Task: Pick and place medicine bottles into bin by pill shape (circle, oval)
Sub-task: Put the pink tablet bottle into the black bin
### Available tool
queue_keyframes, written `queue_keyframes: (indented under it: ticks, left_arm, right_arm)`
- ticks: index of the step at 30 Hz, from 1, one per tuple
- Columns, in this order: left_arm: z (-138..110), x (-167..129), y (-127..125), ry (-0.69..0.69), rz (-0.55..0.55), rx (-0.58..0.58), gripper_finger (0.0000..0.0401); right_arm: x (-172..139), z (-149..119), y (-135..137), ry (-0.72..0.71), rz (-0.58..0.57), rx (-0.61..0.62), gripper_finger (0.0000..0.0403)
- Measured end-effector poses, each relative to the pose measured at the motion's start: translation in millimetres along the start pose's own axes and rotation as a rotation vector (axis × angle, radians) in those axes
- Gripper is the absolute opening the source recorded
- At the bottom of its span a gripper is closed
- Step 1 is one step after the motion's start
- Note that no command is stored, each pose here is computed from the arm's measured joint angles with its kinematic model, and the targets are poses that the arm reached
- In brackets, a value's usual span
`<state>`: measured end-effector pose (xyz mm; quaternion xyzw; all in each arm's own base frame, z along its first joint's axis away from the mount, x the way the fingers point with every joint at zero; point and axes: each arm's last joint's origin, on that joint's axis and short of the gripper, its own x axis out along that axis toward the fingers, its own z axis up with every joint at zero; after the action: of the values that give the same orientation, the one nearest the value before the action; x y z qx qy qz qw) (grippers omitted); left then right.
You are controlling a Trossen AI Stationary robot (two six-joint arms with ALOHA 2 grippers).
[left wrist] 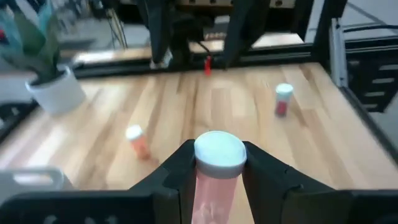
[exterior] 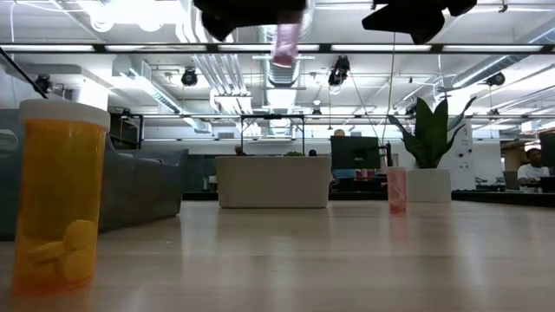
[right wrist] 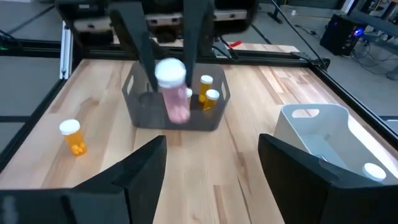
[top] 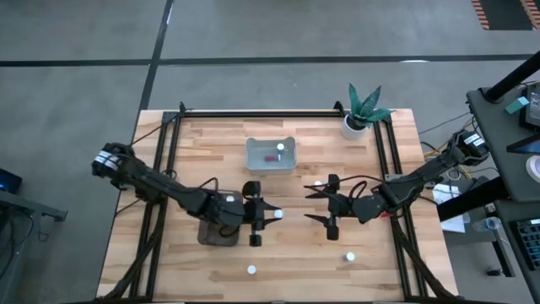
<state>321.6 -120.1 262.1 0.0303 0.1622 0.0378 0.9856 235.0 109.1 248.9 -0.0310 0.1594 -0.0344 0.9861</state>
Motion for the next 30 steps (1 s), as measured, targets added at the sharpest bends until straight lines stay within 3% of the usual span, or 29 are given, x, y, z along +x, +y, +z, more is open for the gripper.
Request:
queue_keyframes:
  ticks: [6, 14, 19, 30]
  left_arm:
    - [-0.4, -41.2, -7.4, 0.128, -0.018, -0.102, 0.0092]
    - [-10.2, -94.8, -12.1, 0.228, 0.144, -0.172, 0.0093]
    - [-22.1, -108.7, -18.9, 0.253, 0.213, -0.187, 0.0093]
    - [-68.0, -132.4, -31.0, 0.238, 0.226, -0.231, 0.0093]
  right_arm:
    - [-0.1, 0.2, -0.1, -0.001, 0.0, 0.001, 0.0247]
    - [-0.1, 0.1, -0.1, 0.0, 0.0, 0.01, 0.0247]
    - [-0.1, 0.2, -0.1, -0.002, 0.0, 0.011, 0.0247]
    - [-0.1, 0.9, 0.0, -0.008, 0.0, 0.029, 0.0247]
